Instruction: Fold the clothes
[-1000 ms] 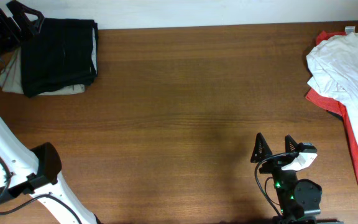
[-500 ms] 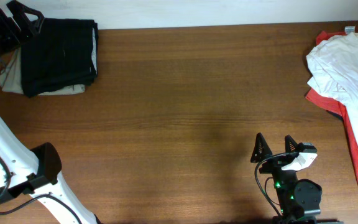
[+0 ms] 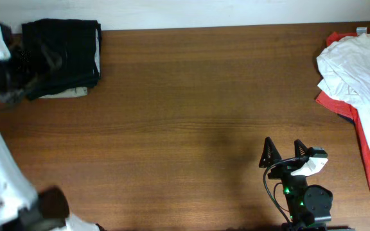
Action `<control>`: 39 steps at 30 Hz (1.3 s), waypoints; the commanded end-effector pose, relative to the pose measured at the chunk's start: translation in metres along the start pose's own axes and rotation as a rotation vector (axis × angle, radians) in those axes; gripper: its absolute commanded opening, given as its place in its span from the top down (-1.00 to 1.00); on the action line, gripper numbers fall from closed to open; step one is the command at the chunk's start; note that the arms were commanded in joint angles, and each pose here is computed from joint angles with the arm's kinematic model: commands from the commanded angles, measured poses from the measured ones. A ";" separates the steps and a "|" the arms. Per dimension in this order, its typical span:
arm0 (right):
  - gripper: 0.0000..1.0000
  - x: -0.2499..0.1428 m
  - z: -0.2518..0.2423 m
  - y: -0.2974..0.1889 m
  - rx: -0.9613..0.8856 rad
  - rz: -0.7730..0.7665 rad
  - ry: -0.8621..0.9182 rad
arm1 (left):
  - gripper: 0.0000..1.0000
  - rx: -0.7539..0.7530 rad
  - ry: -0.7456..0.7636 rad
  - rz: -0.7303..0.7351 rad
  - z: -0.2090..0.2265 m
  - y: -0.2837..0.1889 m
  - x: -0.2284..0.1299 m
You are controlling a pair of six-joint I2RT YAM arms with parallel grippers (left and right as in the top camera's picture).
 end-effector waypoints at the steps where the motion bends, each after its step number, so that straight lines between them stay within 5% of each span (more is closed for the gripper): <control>1: -0.97 -0.002 0.000 0.000 -0.004 0.003 -0.011 | -0.99 0.107 0.053 -0.089 0.017 -0.022 -0.043; 9: -0.98 -0.002 0.000 0.000 -0.004 0.003 -0.011 | -0.99 -0.098 0.453 -0.447 0.025 -0.006 -0.143; 14: -0.98 -0.002 0.000 0.000 -0.004 0.003 -0.011 | -0.99 -0.163 0.513 -0.593 0.052 0.016 -0.186; 26: -0.97 -0.002 0.000 0.000 -0.004 0.003 -0.011 | -0.99 -0.372 0.660 -0.977 0.082 0.082 -0.223; 39: -0.97 -0.002 0.000 0.000 -0.004 0.003 -0.011 | -0.99 -0.309 0.611 -1.019 0.105 0.114 -0.238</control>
Point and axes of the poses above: each gripper's point midway between its finger pads, its own y axis out along the fingers, its own z axis along the line the jaws close on, x = y × z, the point moved 8 cm from there along -y, back along the fingers, and after that the axes turned 8 degrees about -y, right-handed, at the moved point
